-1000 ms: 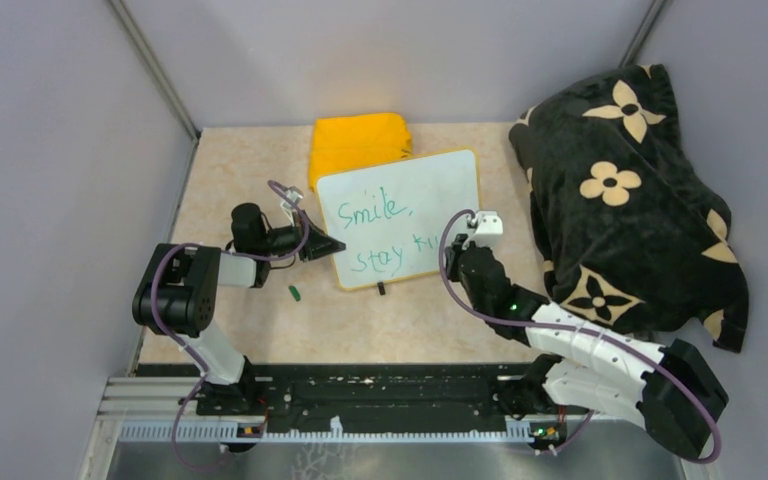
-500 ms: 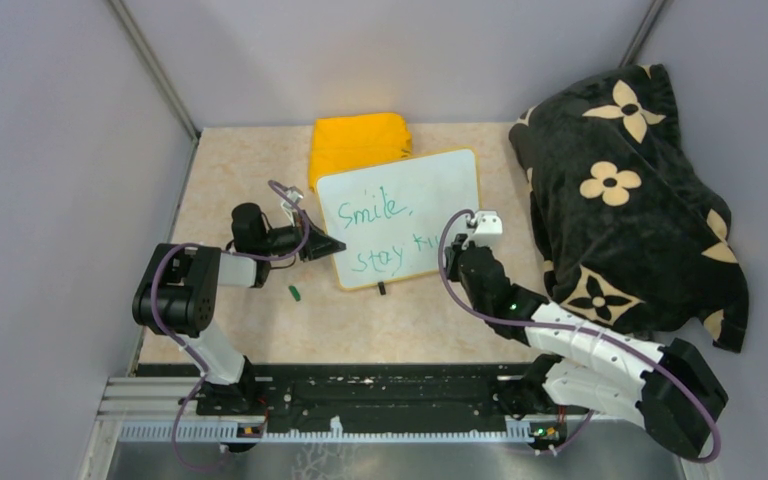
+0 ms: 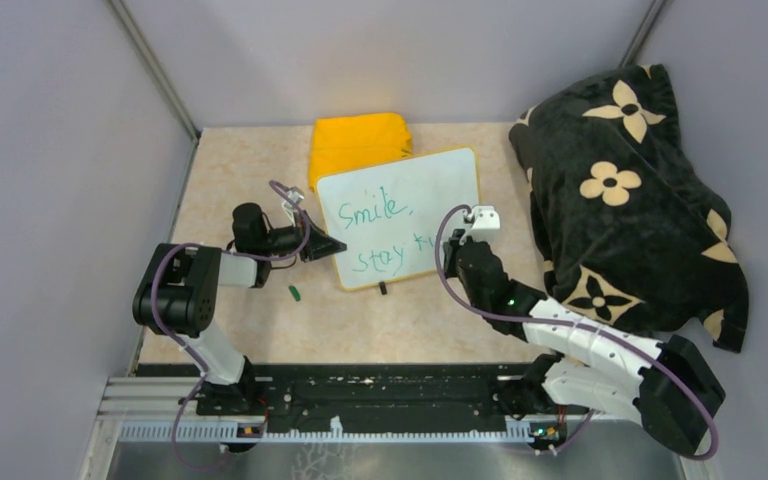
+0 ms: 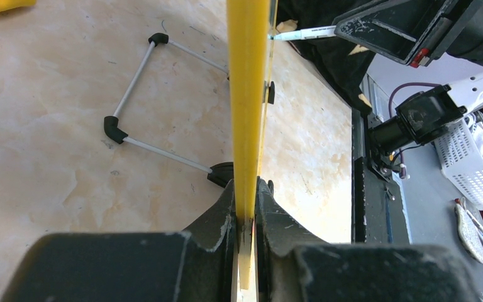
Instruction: Write a sentence on the whiteboard
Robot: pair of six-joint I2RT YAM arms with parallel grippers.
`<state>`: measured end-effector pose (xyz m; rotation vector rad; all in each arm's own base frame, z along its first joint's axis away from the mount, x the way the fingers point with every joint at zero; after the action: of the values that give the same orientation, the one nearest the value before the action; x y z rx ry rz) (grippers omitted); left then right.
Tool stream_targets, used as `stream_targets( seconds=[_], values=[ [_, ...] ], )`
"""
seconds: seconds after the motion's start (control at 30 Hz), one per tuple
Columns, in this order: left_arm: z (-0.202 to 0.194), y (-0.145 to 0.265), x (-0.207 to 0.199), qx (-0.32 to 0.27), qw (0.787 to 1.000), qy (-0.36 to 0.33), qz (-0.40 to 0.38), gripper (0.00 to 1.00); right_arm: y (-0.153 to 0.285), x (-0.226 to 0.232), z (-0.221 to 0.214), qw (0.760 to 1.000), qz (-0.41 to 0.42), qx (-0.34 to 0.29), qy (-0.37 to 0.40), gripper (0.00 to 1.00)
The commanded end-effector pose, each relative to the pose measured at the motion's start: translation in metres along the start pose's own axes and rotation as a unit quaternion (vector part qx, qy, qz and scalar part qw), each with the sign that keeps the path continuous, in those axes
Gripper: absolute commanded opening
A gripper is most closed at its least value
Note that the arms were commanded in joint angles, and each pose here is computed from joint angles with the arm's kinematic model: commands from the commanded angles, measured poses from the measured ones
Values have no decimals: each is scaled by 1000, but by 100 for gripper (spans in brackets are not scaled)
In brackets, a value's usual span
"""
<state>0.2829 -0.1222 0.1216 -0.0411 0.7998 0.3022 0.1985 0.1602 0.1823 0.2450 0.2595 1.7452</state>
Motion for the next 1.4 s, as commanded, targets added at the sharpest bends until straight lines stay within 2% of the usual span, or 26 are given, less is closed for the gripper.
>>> stream_targets(
  seconds=[0.0,0.67,1.37],
  values=[
    [-11,-3,10,7,999,20,34,0,-4,2,32,999,-6,-45,-23,0],
    [-11,-4,10,7,999,19,34,0,-6,-10,30,998,-36,-41,-30,0],
    [-12,-4,10,9,999,20,35,0,1,-15,3,999,-30,-10,-38,0]
  ],
)
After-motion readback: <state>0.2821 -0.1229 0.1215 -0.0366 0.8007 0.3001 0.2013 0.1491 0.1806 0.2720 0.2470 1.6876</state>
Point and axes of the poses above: each gripper's point midway between its finger pads, its own y axis back along the fingers, its own x axis along the line the jaws close on, z = x × y, the point moved 9 cm from there along y, back along the fingers, and after that the axes turned 11 degrees about y, right-handed, at the moved point
